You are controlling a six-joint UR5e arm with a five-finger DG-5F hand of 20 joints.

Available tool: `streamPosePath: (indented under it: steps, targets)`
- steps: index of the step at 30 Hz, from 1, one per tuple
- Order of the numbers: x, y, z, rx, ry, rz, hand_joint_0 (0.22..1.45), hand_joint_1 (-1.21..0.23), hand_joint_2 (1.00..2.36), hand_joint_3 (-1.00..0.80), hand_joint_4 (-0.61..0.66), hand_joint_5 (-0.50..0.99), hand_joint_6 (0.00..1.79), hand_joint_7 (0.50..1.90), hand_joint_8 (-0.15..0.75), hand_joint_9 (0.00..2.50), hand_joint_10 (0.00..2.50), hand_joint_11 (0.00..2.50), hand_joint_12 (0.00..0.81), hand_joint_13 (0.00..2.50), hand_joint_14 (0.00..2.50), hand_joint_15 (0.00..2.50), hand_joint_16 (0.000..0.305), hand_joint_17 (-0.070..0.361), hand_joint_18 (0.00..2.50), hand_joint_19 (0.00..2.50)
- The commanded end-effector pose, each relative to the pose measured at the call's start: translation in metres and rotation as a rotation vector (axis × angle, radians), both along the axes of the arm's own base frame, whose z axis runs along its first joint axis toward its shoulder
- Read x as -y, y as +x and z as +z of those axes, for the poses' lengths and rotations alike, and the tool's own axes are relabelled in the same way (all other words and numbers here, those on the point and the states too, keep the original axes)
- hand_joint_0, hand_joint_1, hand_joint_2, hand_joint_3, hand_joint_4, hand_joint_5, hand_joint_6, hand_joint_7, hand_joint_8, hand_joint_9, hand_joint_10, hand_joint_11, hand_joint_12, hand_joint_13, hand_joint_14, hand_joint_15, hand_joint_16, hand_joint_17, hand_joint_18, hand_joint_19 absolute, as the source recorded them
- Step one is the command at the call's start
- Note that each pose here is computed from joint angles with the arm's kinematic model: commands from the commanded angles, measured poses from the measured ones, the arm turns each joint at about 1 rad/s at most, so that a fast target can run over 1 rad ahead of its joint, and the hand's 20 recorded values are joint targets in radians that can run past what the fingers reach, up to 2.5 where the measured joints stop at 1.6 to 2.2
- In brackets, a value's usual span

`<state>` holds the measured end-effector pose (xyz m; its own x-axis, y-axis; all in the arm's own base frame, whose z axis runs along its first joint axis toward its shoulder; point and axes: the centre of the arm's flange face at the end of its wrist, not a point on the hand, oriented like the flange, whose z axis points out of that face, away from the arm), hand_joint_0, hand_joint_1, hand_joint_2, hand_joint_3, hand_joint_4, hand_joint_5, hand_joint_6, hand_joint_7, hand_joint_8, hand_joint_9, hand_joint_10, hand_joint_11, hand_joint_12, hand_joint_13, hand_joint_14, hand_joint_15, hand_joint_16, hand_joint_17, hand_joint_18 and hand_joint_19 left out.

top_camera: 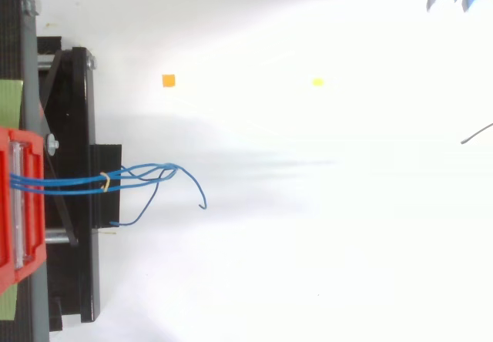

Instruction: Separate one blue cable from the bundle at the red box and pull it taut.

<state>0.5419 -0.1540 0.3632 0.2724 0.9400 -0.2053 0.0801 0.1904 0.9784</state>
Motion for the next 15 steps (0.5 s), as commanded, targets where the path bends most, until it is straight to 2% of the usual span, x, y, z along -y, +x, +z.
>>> streamPosePath:
  steps: [1, 6, 8, 15]
  targets:
    - [0.0000, 0.0000, 0.0000, 0.000, 0.000, 0.000, 0.59, -0.61, 1.01, -0.42, 0.16, -0.24, 0.50, 0.79, 0.325, 0.54, 0.01, 0.51, 0.416, 0.63, 0.01, 0.51, 0.053, 0.119, 0.69, 0.71]
    - [-0.0001, 0.0000, 0.0000, 0.000, 0.000, 0.002, 0.58, -0.61, 1.01, -0.43, 0.17, -0.24, 0.50, 0.79, 0.328, 0.54, 0.01, 0.51, 0.413, 0.64, 0.02, 0.51, 0.052, 0.118, 0.72, 0.72]
    - [0.0042, -0.0012, 0.0000, 0.000, -0.001, -0.008, 0.58, -0.61, 1.00, -0.44, 0.18, -0.24, 0.50, 0.80, 0.329, 0.54, 0.01, 0.51, 0.410, 0.64, 0.02, 0.51, 0.052, 0.118, 0.73, 0.71]
    - [0.0033, -0.0010, 0.0000, 0.000, 0.000, -0.006, 0.57, -0.61, 1.00, -0.45, 0.20, -0.23, 0.50, 0.80, 0.340, 0.58, 0.01, 0.51, 0.414, 0.65, 0.02, 0.50, 0.053, 0.118, 0.74, 0.71]
